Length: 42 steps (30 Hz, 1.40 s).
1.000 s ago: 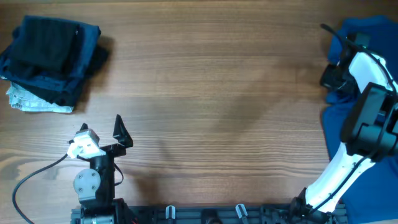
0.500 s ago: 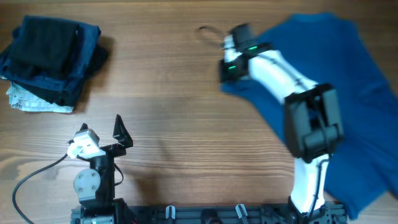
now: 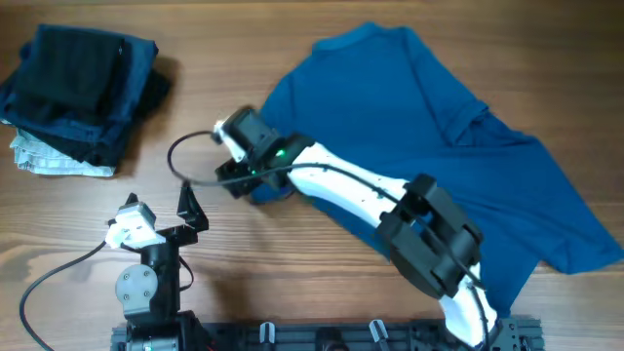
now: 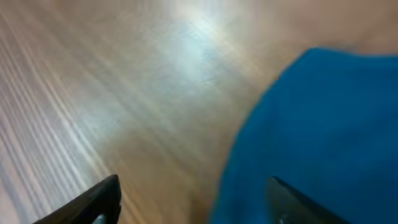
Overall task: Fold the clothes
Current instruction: 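Drag the grasped shirt leftward across the table with the right gripper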
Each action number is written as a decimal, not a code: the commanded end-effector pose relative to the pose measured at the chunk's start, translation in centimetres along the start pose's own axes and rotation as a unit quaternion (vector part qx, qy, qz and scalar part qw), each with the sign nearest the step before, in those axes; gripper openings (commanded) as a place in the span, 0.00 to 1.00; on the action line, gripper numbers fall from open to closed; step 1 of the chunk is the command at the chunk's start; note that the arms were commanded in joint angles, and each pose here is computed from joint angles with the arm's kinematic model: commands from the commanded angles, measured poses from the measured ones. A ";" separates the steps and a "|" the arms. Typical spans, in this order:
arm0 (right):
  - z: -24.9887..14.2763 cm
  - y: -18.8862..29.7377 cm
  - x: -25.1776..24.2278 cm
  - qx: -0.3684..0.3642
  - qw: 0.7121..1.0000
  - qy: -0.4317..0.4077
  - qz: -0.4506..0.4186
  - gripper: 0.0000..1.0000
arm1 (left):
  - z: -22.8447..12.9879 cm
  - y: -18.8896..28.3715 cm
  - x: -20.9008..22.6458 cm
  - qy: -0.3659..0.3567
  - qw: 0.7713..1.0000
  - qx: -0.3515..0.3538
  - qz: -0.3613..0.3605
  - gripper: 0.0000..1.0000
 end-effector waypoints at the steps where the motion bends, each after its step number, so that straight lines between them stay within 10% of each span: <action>1: 3.4 3.9 -1.6 -0.075 0.997 -0.020 -0.014 0.56 | -0.1 0.0 0.0 -0.008 1.000 -0.002 0.001 1.00; 7: 2.6 0.1 -4.5 -0.063 0.996 -0.057 -0.030 0.18 | -0.1 0.0 0.0 -0.008 1.000 -0.002 0.001 1.00; 14: -0.7 -5.3 -6.7 -0.007 0.993 -0.095 -0.070 0.16 | -0.1 0.0 0.0 -0.008 1.000 -0.002 0.001 1.00; 20: -2.9 -4.6 -10.5 0.012 0.948 -0.146 -0.283 0.07 | -0.1 0.0 0.0 -0.008 1.000 -0.002 0.001 1.00; 31: -1.4 -4.3 -12.4 0.011 0.979 -0.120 -0.164 0.33 | -0.1 0.0 0.0 -0.008 1.000 -0.002 0.001 1.00; 42: -2.8 -6.4 -3.6 0.062 0.992 -0.110 0.013 0.45 | -0.1 0.0 0.0 -0.008 1.000 -0.002 0.001 1.00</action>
Point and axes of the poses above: each gripper's point midway between its finger pads, its own y axis back along the fingers, its own x axis along the line the jaws close on, z = x × y, the point moved 10 cm from there along y, back along the fingers, and after that the axes turned 3 degrees about -y, right-handed, at the moved point
